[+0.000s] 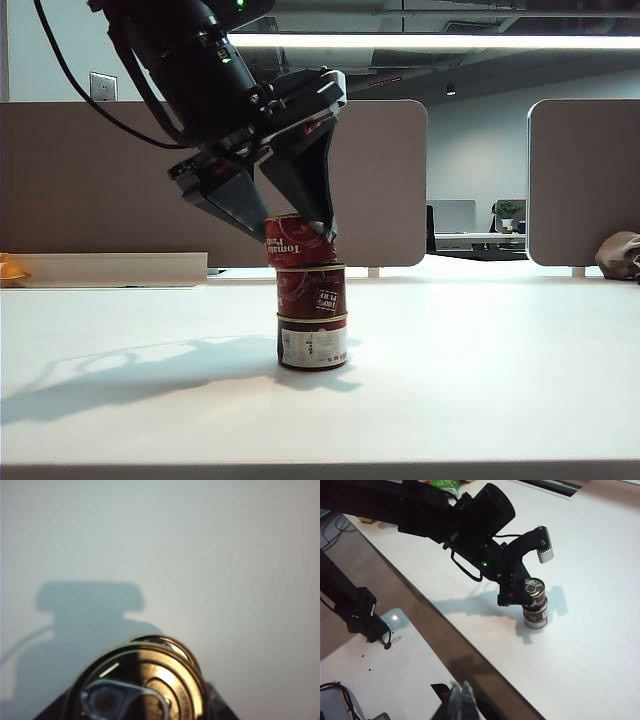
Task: Pick up the cans one by one and stack them together.
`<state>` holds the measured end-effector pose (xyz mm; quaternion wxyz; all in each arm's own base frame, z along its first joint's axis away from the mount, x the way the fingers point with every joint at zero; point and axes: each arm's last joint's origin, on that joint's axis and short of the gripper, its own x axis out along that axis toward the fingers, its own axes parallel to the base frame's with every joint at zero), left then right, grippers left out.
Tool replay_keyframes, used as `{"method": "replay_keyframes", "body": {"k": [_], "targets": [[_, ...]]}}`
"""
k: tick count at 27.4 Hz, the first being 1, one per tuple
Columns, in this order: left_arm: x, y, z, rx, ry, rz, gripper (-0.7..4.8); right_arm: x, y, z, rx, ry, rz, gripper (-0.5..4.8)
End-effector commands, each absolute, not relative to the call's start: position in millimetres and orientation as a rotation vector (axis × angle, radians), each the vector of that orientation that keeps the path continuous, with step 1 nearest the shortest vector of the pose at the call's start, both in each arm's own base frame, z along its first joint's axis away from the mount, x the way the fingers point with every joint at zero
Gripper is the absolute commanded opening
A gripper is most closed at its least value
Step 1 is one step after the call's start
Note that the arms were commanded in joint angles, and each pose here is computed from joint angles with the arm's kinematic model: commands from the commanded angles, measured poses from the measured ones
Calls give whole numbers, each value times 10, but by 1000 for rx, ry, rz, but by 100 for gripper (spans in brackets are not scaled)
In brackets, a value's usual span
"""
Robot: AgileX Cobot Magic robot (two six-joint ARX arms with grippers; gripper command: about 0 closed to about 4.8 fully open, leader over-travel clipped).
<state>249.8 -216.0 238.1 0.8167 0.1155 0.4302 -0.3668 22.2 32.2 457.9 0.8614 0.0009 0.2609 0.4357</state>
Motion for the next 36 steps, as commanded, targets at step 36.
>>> {"method": "replay_keyframes", "body": {"k": [36], "targets": [[2555, -2226, 2709, 220, 863, -841, 286, 227, 318, 4588, -7, 531, 899, -5]]}}
